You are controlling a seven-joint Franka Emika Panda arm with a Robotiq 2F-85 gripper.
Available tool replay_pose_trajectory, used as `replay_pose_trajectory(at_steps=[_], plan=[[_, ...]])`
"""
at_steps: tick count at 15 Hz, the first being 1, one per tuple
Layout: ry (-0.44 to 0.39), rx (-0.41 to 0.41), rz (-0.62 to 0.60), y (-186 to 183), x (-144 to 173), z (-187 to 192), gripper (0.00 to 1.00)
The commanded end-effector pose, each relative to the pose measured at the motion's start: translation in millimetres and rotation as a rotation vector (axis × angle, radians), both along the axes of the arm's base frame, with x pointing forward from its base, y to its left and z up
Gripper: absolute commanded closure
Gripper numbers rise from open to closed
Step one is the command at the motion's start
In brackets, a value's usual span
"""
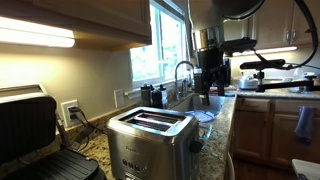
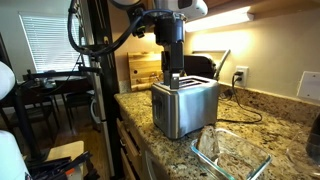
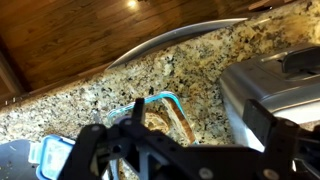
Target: Put one slice of bread in the toaster
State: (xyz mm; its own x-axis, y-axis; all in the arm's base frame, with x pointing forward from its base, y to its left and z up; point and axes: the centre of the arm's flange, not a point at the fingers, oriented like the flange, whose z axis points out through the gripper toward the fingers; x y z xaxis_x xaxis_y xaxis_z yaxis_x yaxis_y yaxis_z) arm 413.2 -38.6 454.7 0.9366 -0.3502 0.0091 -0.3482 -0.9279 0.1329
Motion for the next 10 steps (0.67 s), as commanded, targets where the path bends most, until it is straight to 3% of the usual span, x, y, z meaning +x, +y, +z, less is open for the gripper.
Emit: replay_pose_trajectory(at_steps=[1,10], plan=[[0.0,0.0,0.0,0.0,0.0,0.0,0.0],[0.0,0.0,-0.045,-28.5,18.5,-7.2,0.0]])
